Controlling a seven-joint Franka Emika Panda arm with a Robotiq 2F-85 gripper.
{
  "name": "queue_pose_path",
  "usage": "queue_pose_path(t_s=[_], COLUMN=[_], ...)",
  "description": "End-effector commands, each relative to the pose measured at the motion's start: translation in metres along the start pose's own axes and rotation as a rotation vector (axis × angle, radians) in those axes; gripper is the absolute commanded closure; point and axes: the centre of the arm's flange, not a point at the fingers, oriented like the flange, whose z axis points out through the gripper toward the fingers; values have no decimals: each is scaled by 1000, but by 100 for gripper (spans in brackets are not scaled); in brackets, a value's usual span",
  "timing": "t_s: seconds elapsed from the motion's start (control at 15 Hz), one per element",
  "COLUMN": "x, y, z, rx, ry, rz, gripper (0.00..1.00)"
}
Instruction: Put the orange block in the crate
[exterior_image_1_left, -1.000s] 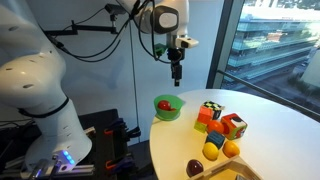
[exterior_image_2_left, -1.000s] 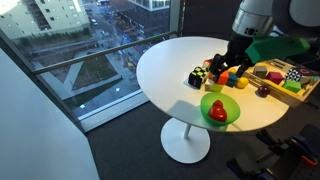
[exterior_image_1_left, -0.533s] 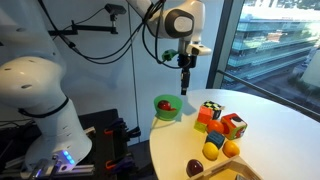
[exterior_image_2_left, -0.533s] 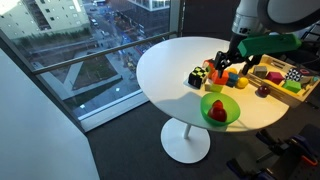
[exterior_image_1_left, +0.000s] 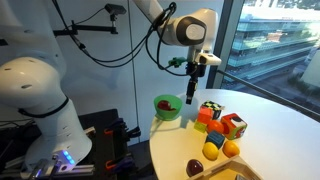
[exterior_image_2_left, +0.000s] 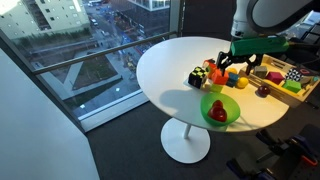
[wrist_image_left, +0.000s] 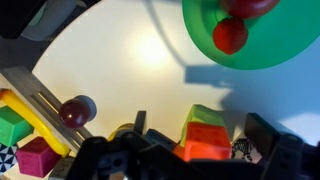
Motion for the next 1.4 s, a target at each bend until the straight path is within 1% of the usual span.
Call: queue_pose_path(t_s=[0.0, 0.27, 0.47, 0.53, 0.6, 1.13, 1.33], x=[22, 37, 45, 46, 37, 36, 36], y=[0, 6, 6, 5, 9, 7, 3], z=[8, 22, 26, 24, 29, 31, 31], rx=[-31, -25, 13, 23, 7, 6, 19], ry=[3, 11, 26, 29, 16, 15, 34], rz=[46, 56, 68, 71, 62, 59, 58], gripper=[0, 0, 0, 0, 0, 0, 0])
